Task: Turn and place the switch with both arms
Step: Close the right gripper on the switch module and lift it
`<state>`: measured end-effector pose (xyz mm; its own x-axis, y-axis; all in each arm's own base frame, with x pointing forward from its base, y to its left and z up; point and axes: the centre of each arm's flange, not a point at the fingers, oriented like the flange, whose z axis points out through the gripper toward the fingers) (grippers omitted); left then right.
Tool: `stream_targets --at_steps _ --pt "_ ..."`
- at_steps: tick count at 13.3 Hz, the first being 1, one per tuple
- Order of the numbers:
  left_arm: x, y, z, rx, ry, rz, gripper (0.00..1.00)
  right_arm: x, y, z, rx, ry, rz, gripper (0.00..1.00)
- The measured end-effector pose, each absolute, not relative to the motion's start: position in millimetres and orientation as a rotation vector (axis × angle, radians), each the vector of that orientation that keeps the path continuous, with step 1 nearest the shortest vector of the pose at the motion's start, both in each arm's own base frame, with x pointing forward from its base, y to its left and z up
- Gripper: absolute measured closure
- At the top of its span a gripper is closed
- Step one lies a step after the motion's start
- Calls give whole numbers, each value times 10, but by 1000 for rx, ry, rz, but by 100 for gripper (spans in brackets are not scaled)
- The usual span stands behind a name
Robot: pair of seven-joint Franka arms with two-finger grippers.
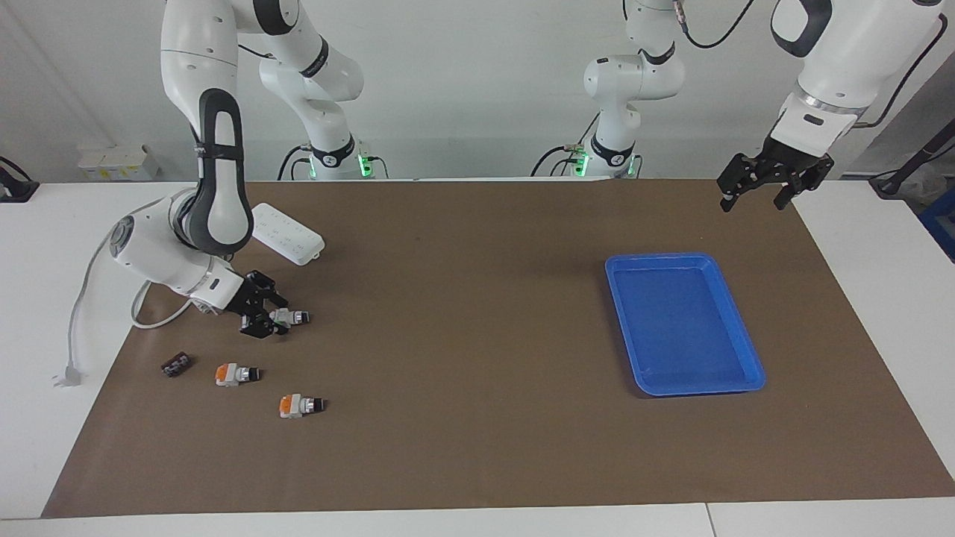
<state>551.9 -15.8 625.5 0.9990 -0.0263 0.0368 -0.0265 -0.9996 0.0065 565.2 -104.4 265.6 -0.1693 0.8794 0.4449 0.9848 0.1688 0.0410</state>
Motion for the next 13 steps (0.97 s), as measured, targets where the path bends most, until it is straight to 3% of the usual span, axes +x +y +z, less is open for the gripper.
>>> stream_targets --at_steps 1,2,4,5,13 --pt "5519 -158 6255 3134 -41 58 0 5657 -1056 2670 -1784 -2131 -469 36" --pt "5519 -158 6255 3134 -41 58 0 5670 -1069 2687 -1790 -2130 -477 48" --pt "5519 -159 6255 3134 -42 58 0 5670 -1084 2690 -1796 -2123 -484 55" --pt "5519 -161 6255 3134 -42 58 0 5672 -1091 2708 -1797 -2120 -489 64" --pt "5513 -188 6212 3134 -49 43 0 5776 -747 2968 -1793 -2122 -528 65"
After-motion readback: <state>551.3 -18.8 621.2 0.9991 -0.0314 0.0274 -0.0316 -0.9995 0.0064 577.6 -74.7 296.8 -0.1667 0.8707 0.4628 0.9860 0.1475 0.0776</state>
